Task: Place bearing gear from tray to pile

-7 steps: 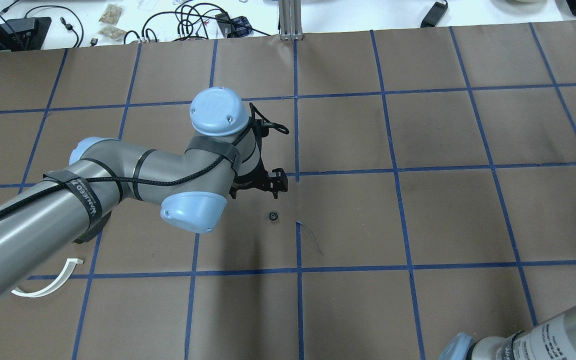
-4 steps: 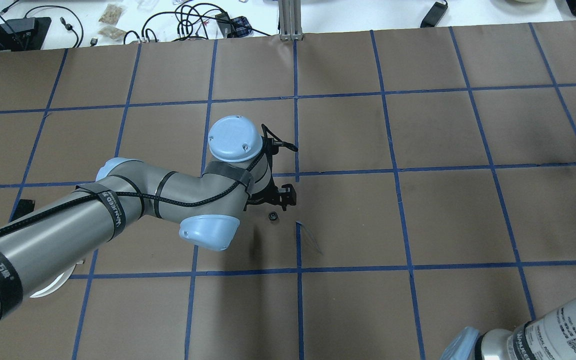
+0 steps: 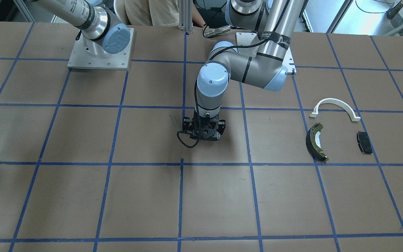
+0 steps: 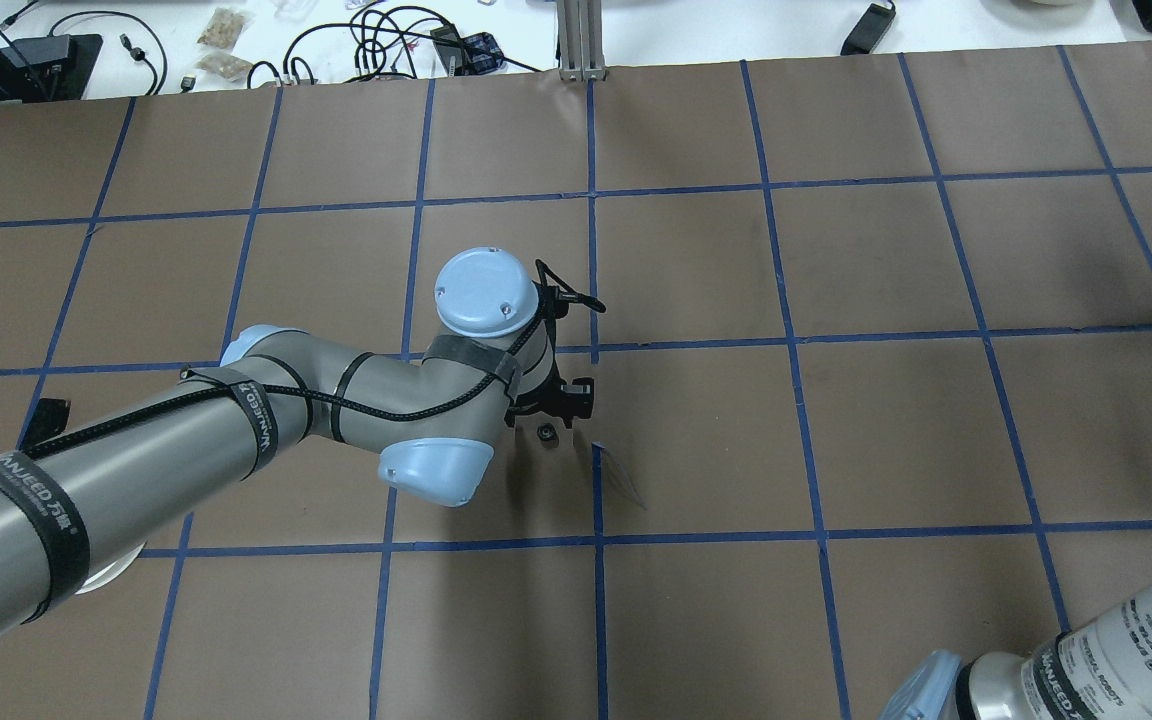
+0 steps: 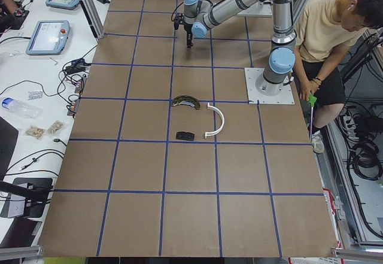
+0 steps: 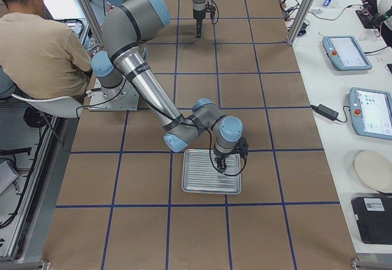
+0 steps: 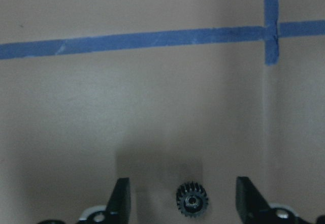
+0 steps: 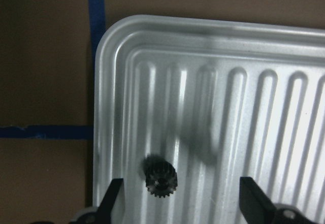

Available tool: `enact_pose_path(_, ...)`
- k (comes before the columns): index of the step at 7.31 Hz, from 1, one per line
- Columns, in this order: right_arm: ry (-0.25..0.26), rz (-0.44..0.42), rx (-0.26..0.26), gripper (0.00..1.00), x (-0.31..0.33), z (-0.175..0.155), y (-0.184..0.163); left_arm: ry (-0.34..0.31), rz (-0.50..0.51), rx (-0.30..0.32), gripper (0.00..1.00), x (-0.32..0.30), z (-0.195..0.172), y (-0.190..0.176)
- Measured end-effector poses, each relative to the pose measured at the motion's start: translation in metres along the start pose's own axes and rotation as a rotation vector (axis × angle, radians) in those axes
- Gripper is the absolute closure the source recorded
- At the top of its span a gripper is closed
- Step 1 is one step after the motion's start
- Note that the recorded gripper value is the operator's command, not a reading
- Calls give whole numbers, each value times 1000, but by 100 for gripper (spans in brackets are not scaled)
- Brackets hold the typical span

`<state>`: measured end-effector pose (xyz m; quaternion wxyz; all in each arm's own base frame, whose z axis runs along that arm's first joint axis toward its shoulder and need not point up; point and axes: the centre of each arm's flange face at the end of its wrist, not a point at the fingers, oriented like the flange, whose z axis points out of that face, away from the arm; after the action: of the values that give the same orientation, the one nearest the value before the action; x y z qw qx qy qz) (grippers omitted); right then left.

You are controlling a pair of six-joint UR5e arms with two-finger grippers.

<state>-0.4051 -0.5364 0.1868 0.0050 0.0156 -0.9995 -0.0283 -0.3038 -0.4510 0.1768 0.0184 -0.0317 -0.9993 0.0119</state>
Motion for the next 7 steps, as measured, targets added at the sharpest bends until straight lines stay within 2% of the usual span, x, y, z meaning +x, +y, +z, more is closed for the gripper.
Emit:
enact_pose_path(1,-5,0,-6,23,-1,4,1,-1,0,-4,37,0,2,0)
enact_pose_path(3,-6,0,-11,56,-1,5,1,-3,-1,-10,68,0,4,1)
enact_pose_path(4,-6,0,-13,67,0,5,1,-4,-1,-16,91,0,5,2)
enact_pose_path(5,-4,2,-13,74,0,5,1,-5,1,-20,100,0,6,2)
enact_pose_path(7,-2,9,-6,81,1,7,0,-3,12,-21,100,0,5,1)
